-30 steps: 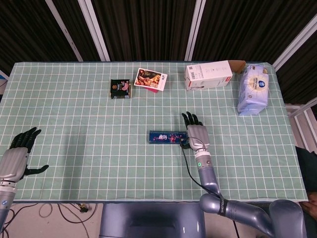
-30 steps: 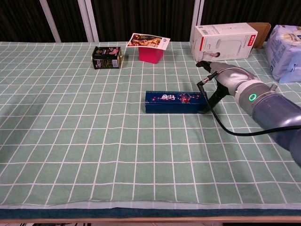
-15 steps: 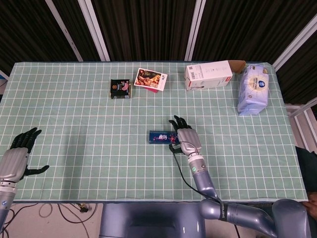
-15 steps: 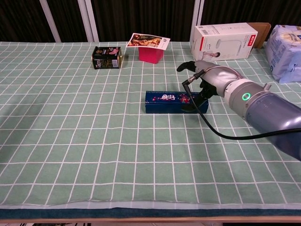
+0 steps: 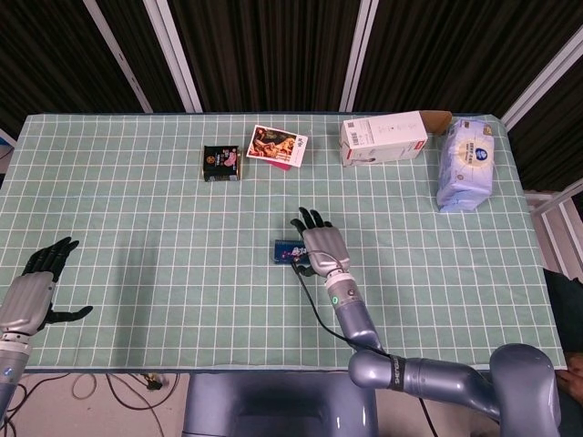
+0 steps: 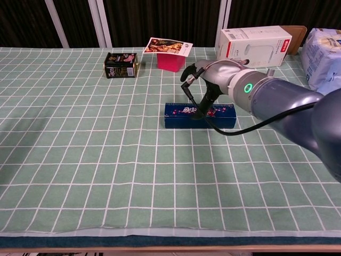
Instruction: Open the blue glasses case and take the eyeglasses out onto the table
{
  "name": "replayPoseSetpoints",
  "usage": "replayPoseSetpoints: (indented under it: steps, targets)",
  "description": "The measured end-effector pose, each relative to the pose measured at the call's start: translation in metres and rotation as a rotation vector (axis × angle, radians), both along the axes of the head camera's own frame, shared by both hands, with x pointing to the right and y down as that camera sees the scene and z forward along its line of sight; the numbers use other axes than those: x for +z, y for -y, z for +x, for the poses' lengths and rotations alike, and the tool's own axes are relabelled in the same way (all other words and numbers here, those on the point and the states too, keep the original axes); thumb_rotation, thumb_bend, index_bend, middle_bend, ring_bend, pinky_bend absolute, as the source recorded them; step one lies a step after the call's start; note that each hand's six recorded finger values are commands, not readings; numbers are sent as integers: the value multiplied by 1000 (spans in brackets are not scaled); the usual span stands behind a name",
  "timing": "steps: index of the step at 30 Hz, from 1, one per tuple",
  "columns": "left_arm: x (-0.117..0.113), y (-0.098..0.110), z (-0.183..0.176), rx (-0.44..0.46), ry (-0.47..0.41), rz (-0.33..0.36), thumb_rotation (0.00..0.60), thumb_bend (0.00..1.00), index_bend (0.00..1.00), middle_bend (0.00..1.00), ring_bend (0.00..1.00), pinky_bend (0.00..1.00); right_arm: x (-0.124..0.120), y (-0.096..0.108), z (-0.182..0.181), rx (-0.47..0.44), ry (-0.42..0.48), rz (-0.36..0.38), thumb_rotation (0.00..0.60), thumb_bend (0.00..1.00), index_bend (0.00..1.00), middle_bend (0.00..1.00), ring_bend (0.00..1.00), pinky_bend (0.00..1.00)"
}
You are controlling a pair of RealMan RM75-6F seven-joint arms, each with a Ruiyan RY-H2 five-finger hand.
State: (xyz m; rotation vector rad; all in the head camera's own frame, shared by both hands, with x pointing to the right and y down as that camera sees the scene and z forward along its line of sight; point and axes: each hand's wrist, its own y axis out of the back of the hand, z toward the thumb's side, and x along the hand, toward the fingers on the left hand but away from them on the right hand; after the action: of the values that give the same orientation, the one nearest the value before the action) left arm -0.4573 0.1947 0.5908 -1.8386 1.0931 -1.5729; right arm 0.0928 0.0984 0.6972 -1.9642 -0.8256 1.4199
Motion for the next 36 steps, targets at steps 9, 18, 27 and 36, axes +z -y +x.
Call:
replayPoseSetpoints:
  steps: [9, 18, 27, 36]
  targets:
    - [0, 1, 2, -5, -12, -19, 600, 0, 0, 0, 0, 0, 6, 0, -2, -40, -127, -39, 600, 282, 198, 0, 0, 246]
    - [1, 0, 3, -2, -4, -24, 600, 0, 0, 0, 0, 0, 2, 1, -14, -53, -177, -73, 600, 351, 198, 0, 0, 246]
    - [0, 1, 2, -11, -11, -24, 600, 0, 0, 0, 0, 0, 2, -3, -28, -53, -173, -97, 600, 360, 211, 0, 0, 246]
    - [-2, 2, 1, -17, -23, -25, 600, 0, 0, 0, 0, 0, 8, -11, -32, -37, -149, -115, 600, 448, 229, 0, 0, 246]
